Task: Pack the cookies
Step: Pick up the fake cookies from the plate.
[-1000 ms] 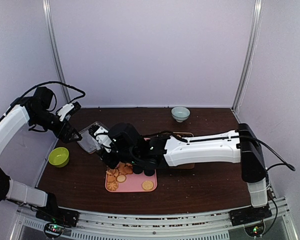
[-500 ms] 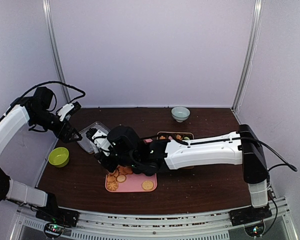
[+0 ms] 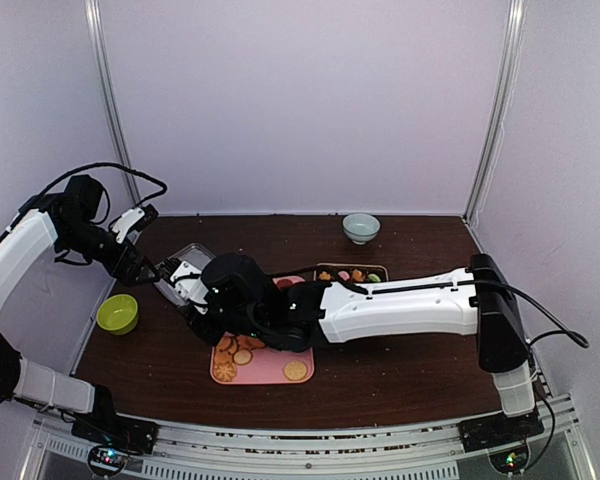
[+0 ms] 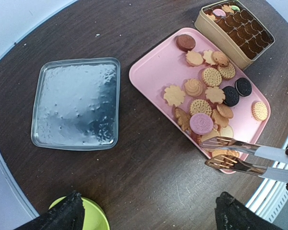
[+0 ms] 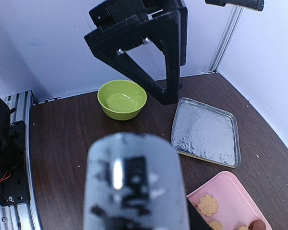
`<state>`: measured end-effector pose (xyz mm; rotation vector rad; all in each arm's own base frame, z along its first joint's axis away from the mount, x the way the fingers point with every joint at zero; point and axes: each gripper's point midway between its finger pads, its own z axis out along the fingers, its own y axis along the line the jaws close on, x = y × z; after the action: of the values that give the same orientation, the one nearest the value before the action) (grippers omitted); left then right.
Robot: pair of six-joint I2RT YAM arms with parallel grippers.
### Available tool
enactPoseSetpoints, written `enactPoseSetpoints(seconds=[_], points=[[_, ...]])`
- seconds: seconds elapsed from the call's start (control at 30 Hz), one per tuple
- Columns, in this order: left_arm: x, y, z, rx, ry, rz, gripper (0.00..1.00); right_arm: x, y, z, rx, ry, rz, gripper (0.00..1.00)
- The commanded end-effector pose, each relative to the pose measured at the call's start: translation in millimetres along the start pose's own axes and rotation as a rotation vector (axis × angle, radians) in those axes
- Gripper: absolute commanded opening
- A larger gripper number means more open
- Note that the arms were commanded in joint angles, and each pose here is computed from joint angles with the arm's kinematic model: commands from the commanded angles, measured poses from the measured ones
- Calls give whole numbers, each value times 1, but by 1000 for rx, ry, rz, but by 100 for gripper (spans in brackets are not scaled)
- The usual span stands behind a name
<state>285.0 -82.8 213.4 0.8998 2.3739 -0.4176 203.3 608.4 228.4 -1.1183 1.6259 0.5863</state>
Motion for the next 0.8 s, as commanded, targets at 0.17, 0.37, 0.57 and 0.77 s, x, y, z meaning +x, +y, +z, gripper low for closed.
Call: enactPoseSetpoints(seconds=[0.17, 0.37, 0.57, 0.77], points=[[-11, 3, -6, 0, -34, 13, 98, 17, 1, -1, 1, 21, 10, 34], [-12, 3, -7, -2, -36, 15, 98, 25, 2, -1, -1, 35, 13, 33], [-11, 2, -6, 4, -35, 10, 98, 30, -6, 3, 48, 51, -21, 34], [-12, 2, -7, 2, -37, 13, 98, 31, -10, 5, 75, 59, -42, 32]])
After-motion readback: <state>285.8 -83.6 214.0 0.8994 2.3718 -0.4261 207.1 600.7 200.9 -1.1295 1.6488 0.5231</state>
